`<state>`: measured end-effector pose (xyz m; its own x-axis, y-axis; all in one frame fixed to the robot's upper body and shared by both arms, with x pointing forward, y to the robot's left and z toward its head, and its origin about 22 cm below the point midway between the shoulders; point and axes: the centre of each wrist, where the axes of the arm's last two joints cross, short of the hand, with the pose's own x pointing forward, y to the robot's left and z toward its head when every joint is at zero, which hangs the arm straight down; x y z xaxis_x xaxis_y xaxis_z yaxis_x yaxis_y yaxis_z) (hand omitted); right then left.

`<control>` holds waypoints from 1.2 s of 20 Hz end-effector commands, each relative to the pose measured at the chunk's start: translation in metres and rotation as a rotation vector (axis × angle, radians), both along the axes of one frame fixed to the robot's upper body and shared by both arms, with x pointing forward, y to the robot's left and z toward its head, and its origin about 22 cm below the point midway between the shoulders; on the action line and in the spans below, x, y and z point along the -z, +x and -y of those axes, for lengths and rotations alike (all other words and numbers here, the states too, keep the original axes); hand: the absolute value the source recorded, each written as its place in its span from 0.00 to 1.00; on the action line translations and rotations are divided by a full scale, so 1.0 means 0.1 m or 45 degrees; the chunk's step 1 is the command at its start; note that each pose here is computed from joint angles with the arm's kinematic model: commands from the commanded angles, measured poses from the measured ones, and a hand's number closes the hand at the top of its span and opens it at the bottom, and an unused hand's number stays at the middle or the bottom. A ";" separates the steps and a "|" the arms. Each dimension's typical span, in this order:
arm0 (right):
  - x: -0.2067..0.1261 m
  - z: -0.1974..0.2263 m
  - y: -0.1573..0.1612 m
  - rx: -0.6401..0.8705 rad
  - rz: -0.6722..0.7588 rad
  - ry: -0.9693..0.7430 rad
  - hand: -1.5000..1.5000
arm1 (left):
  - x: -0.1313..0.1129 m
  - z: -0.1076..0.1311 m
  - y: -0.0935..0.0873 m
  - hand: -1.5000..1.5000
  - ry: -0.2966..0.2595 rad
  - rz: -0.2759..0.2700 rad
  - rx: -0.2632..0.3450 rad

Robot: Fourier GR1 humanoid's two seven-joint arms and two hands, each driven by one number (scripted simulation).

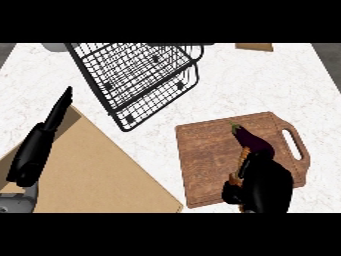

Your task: Pick the croissant from the cutting board and place it in the tiered basket

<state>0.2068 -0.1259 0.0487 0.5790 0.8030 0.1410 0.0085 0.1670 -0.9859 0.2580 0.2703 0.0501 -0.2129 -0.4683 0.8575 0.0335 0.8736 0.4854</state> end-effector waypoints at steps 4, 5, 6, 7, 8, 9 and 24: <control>-0.66 -0.11 -0.39 0.284 0.334 0.256 1.00 | -0.02 0.00 0.03 0.50 0.007 -0.007 0.006; -0.83 -0.09 -0.41 0.254 0.389 0.317 1.00 | 0.00 -0.06 0.11 0.50 -0.004 0.002 -0.008; -0.92 -0.12 -0.45 0.257 0.418 0.307 1.00 | -0.07 0.12 0.03 0.50 -0.015 -0.001 0.025; -0.98 -0.22 -0.56 0.212 0.427 0.287 1.00 | 0.08 0.02 -0.01 0.50 0.020 0.002 0.009; -1.04 -0.28 -0.60 0.176 0.470 0.282 1.00 | -0.01 0.13 0.04 0.50 -0.008 0.012 0.021; -1.09 -0.29 -0.64 0.175 0.471 0.207 1.00 | 0.02 0.10 -0.01 0.50 0.014 0.017 0.027; -1.74 -0.59 0.03 -0.005 0.687 0.194 1.00 | -0.03 0.24 0.01 0.50 -0.005 0.029 0.102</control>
<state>0.1913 -0.0801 0.2060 0.2052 0.8497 0.4856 0.5375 0.3168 -0.7815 0.2612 0.2515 0.0554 -0.2538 -0.4502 0.8561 0.0779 0.8727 0.4820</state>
